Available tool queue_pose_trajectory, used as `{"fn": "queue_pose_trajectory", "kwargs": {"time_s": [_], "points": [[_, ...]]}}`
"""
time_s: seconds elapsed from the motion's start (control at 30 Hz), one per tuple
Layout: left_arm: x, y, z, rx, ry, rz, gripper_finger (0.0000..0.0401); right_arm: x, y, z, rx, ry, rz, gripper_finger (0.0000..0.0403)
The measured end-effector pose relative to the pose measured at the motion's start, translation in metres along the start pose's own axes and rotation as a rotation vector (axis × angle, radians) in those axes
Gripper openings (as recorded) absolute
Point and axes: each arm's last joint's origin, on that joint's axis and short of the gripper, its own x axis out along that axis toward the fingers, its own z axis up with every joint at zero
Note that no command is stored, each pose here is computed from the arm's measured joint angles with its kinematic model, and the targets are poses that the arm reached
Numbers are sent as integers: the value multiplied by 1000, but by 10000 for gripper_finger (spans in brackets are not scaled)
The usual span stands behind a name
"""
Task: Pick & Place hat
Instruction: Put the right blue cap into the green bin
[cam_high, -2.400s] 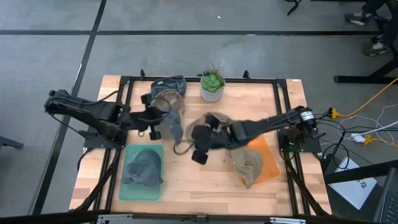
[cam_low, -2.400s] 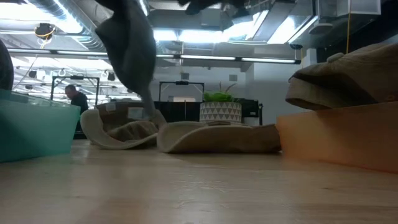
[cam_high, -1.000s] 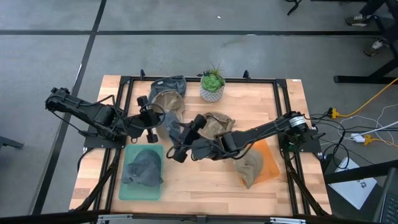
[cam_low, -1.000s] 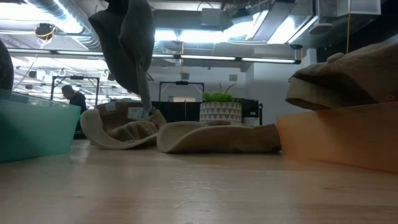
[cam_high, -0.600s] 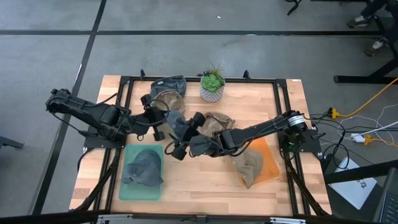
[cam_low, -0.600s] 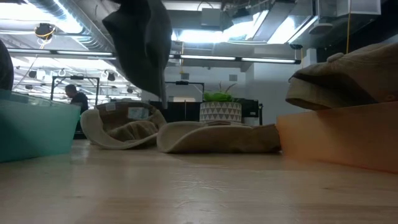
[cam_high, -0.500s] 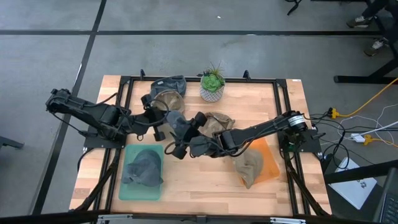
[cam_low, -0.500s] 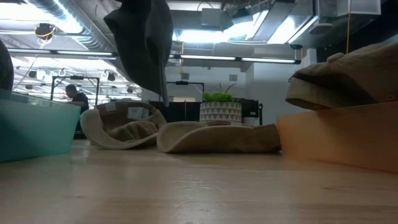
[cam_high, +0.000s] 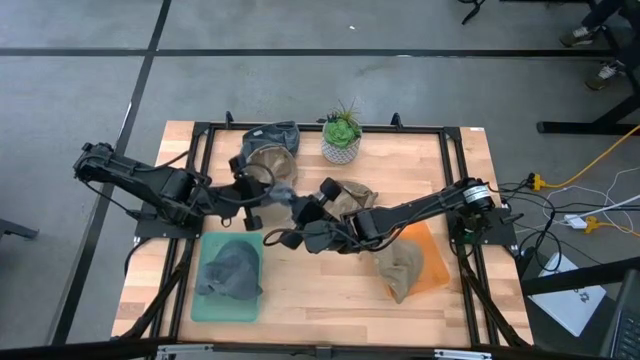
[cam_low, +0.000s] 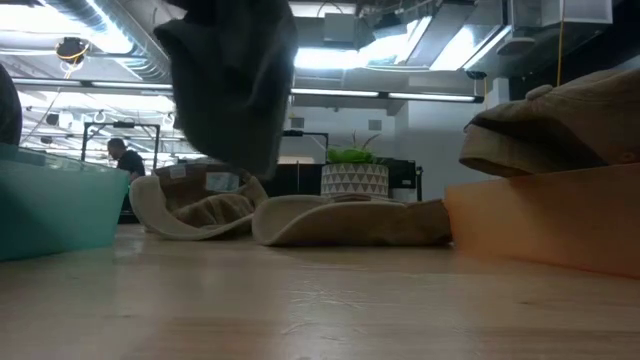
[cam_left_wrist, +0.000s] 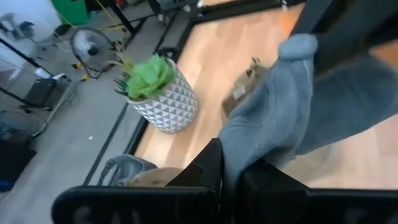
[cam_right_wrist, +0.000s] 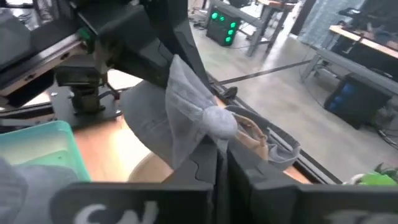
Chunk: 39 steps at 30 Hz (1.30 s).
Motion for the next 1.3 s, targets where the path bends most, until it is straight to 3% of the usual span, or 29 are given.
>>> {"fn": "queue_pose_trajectory", "kwargs": {"time_s": [0.37,0.67,0.87,1.03,1.3], "points": [[0,-5,-4,144,34,-170,46,0,1,-3,-21,30,41,11],[0,-3,-2,180,20,-112,47,1,-2,-10,-43,82,27,7],[-1,-5,-1,131,9,-192,99,3,-4,-11,-45,86,19,15],[-1,-6,3,111,-26,-197,161,4,-5,-10,-45,89,25,8],[3,-12,15,168,-130,-239,220,7,-4,-9,-26,99,89,13]]}}
